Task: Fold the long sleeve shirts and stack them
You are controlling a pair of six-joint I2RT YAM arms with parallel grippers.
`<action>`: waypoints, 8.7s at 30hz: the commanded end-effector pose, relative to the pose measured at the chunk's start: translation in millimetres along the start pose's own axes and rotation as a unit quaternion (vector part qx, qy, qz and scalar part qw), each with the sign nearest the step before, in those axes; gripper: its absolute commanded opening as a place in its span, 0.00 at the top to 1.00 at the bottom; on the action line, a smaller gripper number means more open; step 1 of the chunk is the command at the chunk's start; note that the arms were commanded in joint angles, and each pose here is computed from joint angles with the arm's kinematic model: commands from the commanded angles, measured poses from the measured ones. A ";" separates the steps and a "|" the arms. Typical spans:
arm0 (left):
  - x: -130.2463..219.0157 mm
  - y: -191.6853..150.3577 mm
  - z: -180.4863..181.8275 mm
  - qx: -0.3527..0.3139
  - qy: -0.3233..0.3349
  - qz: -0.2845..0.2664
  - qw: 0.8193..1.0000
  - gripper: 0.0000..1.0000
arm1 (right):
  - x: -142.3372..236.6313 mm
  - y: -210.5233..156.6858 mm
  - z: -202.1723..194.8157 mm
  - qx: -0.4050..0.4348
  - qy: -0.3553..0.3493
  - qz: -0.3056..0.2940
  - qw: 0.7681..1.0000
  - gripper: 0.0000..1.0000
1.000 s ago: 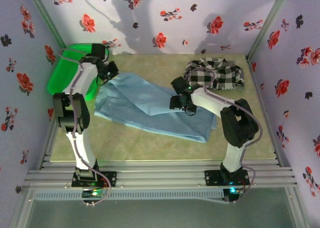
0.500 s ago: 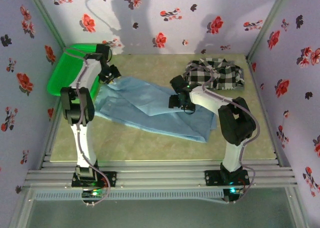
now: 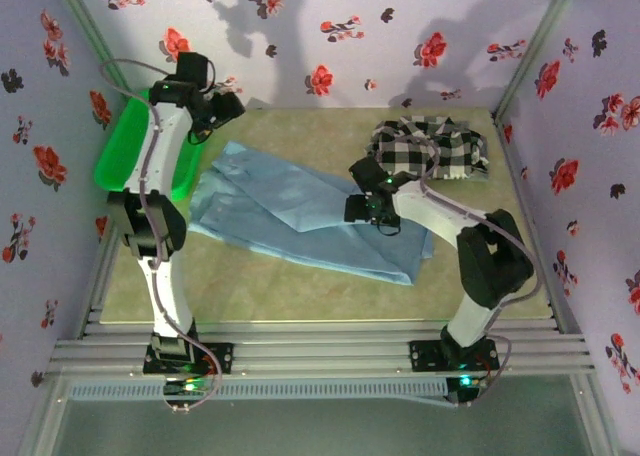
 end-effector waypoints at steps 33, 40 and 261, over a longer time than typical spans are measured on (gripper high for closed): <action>-108.4 -168.4 124.7 -0.018 0.186 0.224 0.957 0.41 | -53.1 -57.2 13.8 -0.138 -0.096 0.044 0.985 0.35; -66.9 -216.9 148.2 0.040 0.166 0.241 0.955 0.39 | -98.2 3.5 33.9 -0.209 -0.070 0.050 0.974 0.35; 120.2 -255.1 148.6 0.036 0.027 0.146 0.988 0.03 | -41.7 -39.9 115.5 -0.056 0.101 0.034 0.993 0.31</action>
Point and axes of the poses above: each hand's point on the last joint's axis, 136 mm out from that joint toward the fingers, its own x axis back along the fingers, its own z axis along the line the jaws close on, y = z × x, the point moved 7 cm from there along x, back along the fingers, and after that the axes turned 2 degrees about x, right-handed, at the moved point
